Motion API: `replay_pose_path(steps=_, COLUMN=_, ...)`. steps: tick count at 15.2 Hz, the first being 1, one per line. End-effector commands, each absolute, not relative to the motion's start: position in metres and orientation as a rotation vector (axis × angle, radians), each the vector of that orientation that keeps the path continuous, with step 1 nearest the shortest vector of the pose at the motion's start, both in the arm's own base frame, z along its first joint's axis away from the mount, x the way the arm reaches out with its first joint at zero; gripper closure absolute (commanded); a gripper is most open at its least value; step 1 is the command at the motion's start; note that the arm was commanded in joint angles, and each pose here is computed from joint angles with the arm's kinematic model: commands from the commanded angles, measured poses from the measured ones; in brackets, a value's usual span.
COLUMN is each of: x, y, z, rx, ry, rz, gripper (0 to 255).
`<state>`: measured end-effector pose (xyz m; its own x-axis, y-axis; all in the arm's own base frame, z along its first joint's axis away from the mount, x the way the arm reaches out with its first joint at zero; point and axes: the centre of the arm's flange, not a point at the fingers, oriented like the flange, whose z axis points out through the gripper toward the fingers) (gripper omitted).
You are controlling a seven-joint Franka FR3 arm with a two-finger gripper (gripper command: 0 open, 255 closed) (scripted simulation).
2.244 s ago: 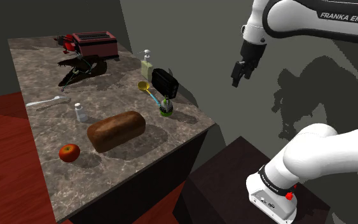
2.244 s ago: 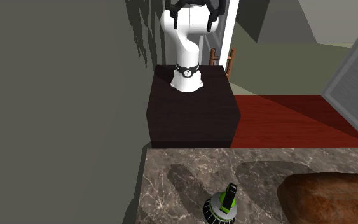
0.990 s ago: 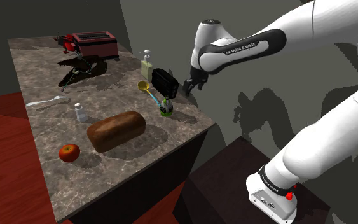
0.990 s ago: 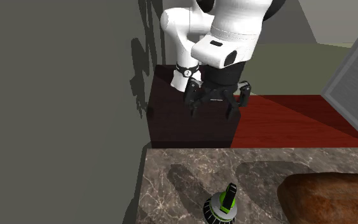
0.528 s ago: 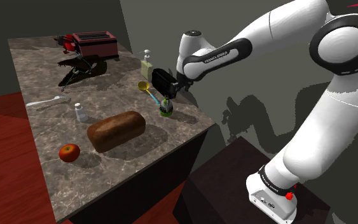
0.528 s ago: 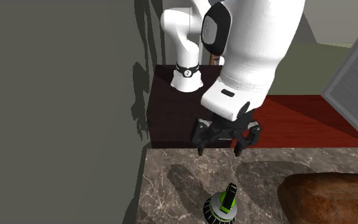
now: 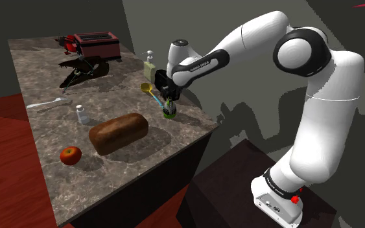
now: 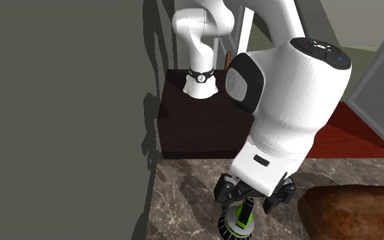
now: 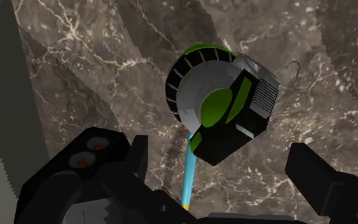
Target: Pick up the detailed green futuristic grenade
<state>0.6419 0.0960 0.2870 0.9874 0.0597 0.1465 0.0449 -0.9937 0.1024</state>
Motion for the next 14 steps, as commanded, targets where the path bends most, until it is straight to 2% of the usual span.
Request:
replay_pose_path(steps=1, x=0.652, y=0.100, z=0.275, rx=3.032, ry=0.079, rz=0.237, gripper=0)
replay_pose_path(steps=9, x=0.652, y=0.100, z=0.240, rx=3.032, ry=0.079, rz=0.237, gripper=0)
replay_pose_path(steps=10, x=0.652, y=0.099, z=0.240, rx=3.032, ry=0.079, rz=0.237, gripper=255)
replay_pose_path(steps=14, x=0.652, y=0.099, z=0.240, rx=3.032, ry=0.079, rz=0.237, gripper=255)
